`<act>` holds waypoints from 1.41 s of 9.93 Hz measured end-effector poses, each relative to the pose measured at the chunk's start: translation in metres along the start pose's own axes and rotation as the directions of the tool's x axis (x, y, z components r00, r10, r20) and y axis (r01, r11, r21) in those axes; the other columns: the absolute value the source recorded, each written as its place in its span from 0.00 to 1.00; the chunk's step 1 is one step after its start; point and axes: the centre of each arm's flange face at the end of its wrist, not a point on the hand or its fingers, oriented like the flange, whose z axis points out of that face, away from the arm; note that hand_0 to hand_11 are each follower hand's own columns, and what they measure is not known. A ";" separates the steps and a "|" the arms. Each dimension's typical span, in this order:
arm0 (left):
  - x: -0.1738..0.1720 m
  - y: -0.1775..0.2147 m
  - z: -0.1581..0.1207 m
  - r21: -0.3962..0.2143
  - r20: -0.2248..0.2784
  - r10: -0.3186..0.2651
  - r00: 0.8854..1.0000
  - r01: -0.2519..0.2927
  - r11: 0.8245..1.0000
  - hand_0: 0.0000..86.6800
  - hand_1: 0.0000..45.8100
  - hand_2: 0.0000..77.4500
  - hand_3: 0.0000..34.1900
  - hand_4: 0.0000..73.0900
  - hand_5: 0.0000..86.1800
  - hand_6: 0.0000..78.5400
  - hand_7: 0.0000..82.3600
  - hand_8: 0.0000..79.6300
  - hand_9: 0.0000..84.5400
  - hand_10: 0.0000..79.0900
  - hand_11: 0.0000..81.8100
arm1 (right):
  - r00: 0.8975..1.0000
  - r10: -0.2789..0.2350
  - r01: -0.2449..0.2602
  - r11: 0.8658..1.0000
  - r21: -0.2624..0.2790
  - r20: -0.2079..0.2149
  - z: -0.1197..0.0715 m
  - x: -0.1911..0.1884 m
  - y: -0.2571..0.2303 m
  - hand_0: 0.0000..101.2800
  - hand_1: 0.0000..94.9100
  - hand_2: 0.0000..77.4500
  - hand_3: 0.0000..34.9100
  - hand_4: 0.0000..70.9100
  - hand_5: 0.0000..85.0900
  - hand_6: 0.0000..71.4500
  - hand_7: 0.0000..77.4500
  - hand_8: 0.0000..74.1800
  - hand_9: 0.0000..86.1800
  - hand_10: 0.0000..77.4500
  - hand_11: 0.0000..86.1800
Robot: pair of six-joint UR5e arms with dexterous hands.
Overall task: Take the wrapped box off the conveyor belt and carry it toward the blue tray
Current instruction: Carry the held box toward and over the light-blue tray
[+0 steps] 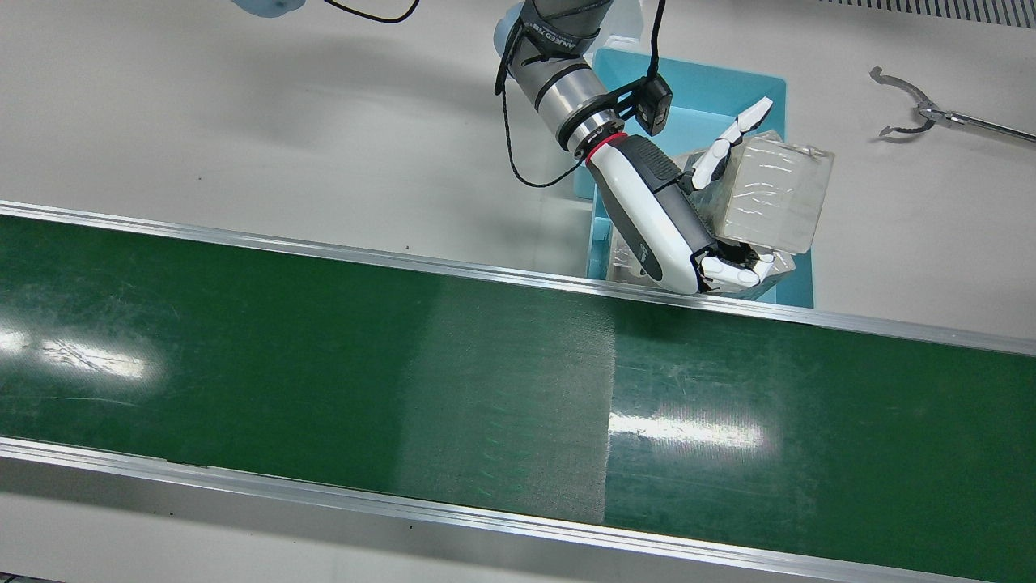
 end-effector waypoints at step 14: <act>0.000 0.000 0.000 0.000 0.000 0.000 1.000 0.000 1.000 0.00 0.00 0.01 0.00 0.00 0.01 0.00 0.01 0.01 0.01 0.01 0.01 | 0.999 0.034 -0.039 0.992 -0.120 -0.040 0.013 -0.030 0.066 0.50 0.14 0.01 0.10 0.14 0.09 0.01 0.04 0.00 0.01 0.00 0.01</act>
